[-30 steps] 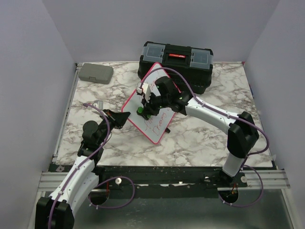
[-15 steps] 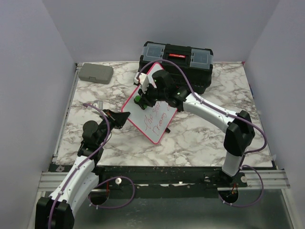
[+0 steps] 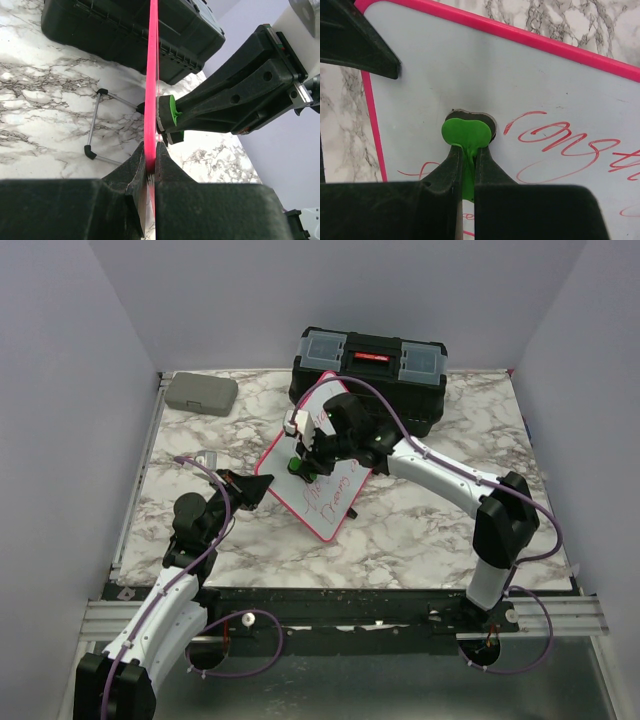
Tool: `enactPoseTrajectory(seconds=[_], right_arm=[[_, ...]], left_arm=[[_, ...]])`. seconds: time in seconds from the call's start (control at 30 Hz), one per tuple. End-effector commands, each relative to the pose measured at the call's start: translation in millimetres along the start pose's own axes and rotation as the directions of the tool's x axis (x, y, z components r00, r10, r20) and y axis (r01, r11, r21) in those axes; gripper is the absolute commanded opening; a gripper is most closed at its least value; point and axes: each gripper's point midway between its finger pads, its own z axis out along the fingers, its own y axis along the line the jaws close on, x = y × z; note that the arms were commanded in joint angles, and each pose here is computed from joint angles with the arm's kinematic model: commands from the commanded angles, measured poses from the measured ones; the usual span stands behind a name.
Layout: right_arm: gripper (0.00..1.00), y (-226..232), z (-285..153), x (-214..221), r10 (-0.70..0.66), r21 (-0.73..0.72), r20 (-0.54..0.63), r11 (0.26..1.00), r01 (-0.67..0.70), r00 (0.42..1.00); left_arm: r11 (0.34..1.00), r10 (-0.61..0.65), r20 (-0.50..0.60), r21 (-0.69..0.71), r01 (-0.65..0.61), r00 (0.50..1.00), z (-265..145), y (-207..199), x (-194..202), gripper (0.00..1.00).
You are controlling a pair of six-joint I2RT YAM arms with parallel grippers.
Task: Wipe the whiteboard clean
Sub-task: Erase the whiteboard at the whiteboard stand.
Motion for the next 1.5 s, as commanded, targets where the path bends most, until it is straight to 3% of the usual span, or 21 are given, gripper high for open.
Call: enactPoseTrajectory(seconds=[0.0,0.23,0.43,0.6,0.77,0.83,0.9,1.0,1.17,1.37,1.47], right_arm=[[0.01,-12.6,3.6,-8.9,0.084,0.075,-0.003,0.994,-0.083,0.996],[0.01,-60.7,-0.7,-39.0,0.221,0.308,0.11,0.92,-0.244,0.969],[0.01,-66.6,2.3,0.7,0.229,0.388,0.016,0.895,-0.217,0.973],[0.01,3.4,4.5,5.5,0.104,0.023,-0.034,0.994,-0.104,0.994],[0.01,55.0,0.4,10.7,-0.019,-0.203,-0.051,0.979,0.008,0.999],[0.01,63.4,1.0,12.7,-0.043,-0.223,-0.054,0.974,0.029,0.998],[0.01,54.5,4.4,15.4,-0.033,-0.163,-0.073,0.986,0.02,0.997],[0.01,16.6,8.2,18.6,0.025,0.053,-0.107,0.998,-0.019,0.994],[0.01,-32.1,-1.8,12.8,0.126,0.291,-0.064,0.951,-0.102,0.99],[0.01,-42.0,-7.2,28.1,0.156,0.324,-0.09,0.938,-0.119,0.984],[0.01,-17.1,-6.6,34.1,0.106,0.188,-0.125,0.979,-0.081,0.987]], left_arm=[[0.99,0.069,-0.037,0.128,-0.063,0.997,-2.9,-27.9,2.4,0.0],[0.99,0.064,-0.039,0.131,-0.059,0.997,-2.4,-29.4,1.5,0.0],[0.99,0.062,-0.041,0.128,-0.057,0.997,-2.5,-28.6,2.1,0.0],[0.99,0.065,-0.039,0.128,-0.06,0.997,-1.9,-29.3,0.8,0.0],[0.99,0.061,-0.039,0.129,-0.056,0.997,-1.0,-29.6,0.5,0.0],[0.99,0.06,-0.038,0.13,-0.055,0.997,-1.0,-29.8,0.3,0.0],[0.99,0.06,-0.038,0.13,-0.055,0.997,-1.3,-29.7,0.5,0.0],[0.99,0.06,-0.038,0.129,-0.055,0.997,-1.7,-29.6,0.6,0.0],[0.99,0.062,-0.039,0.13,-0.056,0.997,-3.2,-29.1,2.3,0.0],[0.99,0.063,-0.037,0.129,-0.058,0.997,-4.1,-28.7,2.2,0.0],[0.99,0.062,-0.04,0.128,-0.056,0.997,-3.9,-28.4,3.2,0.0]])
